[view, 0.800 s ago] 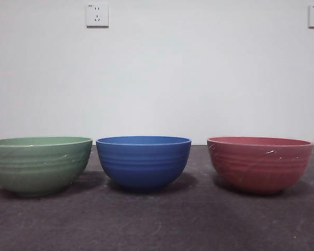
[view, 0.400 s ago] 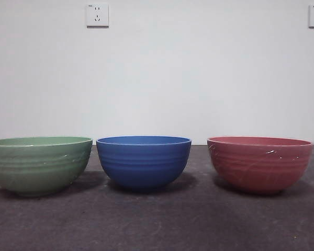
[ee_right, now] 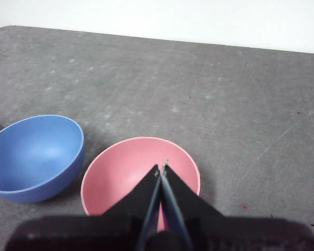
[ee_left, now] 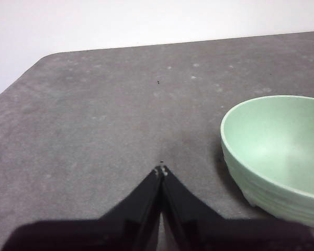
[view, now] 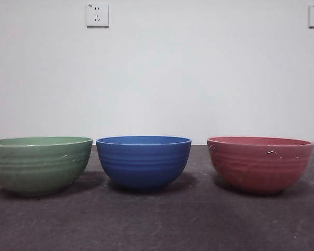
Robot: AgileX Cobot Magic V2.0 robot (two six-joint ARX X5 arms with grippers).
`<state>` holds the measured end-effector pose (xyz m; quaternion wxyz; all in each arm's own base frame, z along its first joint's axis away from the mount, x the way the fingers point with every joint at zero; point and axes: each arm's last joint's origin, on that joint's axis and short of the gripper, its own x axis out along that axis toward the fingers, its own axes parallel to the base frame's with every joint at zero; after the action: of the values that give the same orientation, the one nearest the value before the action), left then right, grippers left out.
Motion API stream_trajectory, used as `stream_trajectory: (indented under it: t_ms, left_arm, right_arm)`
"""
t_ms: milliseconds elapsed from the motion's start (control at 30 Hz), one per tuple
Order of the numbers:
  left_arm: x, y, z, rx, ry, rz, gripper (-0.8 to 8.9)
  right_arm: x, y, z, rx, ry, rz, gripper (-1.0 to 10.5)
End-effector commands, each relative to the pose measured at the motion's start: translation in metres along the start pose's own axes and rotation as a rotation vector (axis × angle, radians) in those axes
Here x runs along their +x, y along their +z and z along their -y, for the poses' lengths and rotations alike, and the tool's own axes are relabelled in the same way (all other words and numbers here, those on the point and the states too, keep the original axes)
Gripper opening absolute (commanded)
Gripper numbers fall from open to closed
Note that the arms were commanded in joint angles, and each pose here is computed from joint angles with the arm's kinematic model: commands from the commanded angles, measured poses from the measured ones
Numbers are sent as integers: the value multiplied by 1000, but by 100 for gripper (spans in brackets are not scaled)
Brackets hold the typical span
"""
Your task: Pick up the green bowl on the top,put the green bowl on the left,pick up the red bowl in the middle,put the red bowl on the right
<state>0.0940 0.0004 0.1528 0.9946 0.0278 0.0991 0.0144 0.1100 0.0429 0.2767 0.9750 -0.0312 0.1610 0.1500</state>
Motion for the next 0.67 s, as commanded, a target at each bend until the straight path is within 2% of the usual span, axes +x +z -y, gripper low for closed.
stream_trajectory:
  t_ms: [33, 267, 367, 433, 533, 667]
  left_arm:
    - [2, -4, 0, -6, 5, -9, -3]
    - [2, -4, 0, -6, 5, -9, -3]
    - [2, -4, 0, -6, 5, -9, -4]
    - [2, -4, 0, -6, 5, -9, -4]
    - [2, -4, 0, -6, 5, -9, -3]
    - [2, -4, 0, -6, 5, -9, -3]
  right_arm:
    - [0, -1, 0, 12, 1, 4, 3]
    - [-3, -2, 0, 6, 5, -1, 1]
    - [-17, -8, 3, -6, -32, 21, 1]
    - [-22, -17, 7, -39, -67, 52, 1]
    - [-19, -39, 15, -42, -145, 87, 1]
    - [-7, -72, 20, -29, -153, 105, 1]
